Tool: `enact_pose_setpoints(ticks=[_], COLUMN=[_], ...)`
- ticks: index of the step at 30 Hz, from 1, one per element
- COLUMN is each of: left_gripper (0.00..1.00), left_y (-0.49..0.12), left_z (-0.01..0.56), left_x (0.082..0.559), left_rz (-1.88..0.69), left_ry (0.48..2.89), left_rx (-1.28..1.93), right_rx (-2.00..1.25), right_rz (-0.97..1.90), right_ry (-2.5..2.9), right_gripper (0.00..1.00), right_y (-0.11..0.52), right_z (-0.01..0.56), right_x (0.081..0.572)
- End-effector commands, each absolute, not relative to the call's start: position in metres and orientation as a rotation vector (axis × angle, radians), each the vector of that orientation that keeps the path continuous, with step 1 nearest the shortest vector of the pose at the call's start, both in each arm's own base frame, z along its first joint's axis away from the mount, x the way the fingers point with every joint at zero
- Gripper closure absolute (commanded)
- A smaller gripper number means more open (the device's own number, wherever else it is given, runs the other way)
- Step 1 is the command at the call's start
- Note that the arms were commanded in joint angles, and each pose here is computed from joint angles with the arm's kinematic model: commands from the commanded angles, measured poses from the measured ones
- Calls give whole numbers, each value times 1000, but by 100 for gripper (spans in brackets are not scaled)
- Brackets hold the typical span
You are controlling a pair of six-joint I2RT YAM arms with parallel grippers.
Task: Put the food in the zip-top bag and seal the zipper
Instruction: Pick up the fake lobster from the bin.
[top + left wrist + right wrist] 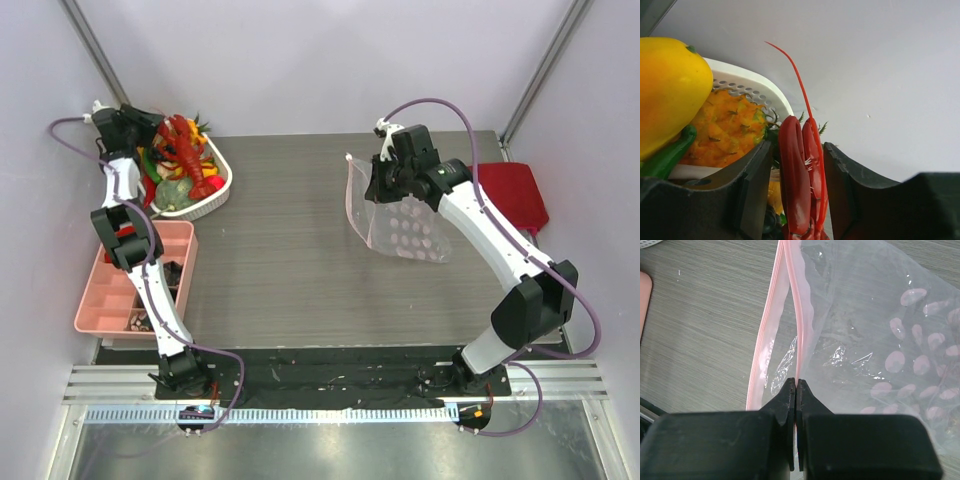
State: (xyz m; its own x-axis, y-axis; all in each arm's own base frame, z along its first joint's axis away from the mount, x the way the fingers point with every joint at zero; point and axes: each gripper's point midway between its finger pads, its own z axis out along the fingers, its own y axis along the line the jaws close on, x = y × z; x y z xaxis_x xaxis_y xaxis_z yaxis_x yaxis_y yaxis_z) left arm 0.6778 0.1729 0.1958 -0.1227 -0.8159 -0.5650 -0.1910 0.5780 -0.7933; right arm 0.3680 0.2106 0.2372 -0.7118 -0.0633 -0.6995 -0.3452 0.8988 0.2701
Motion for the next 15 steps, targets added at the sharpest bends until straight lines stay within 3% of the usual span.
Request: enact_pose_setpoints(ticks=[1, 6, 15], left_gripper=[53, 55, 74], left_y=[184, 182, 181], left_z=[203, 200, 216], left_x=[682, 685, 685], left_rz=[-685, -712, -796], left_ry=[1591, 1578, 1518], left_rx=[-856, -854, -854], right_rx=[-276, -273, -282], right_rz=[507, 504, 504], right_ry=[2254, 2256, 2271], right_gripper=[99, 99, 99], right_y=[214, 214, 216], right_z=[258, 257, 251], right_x=[382, 385, 385])
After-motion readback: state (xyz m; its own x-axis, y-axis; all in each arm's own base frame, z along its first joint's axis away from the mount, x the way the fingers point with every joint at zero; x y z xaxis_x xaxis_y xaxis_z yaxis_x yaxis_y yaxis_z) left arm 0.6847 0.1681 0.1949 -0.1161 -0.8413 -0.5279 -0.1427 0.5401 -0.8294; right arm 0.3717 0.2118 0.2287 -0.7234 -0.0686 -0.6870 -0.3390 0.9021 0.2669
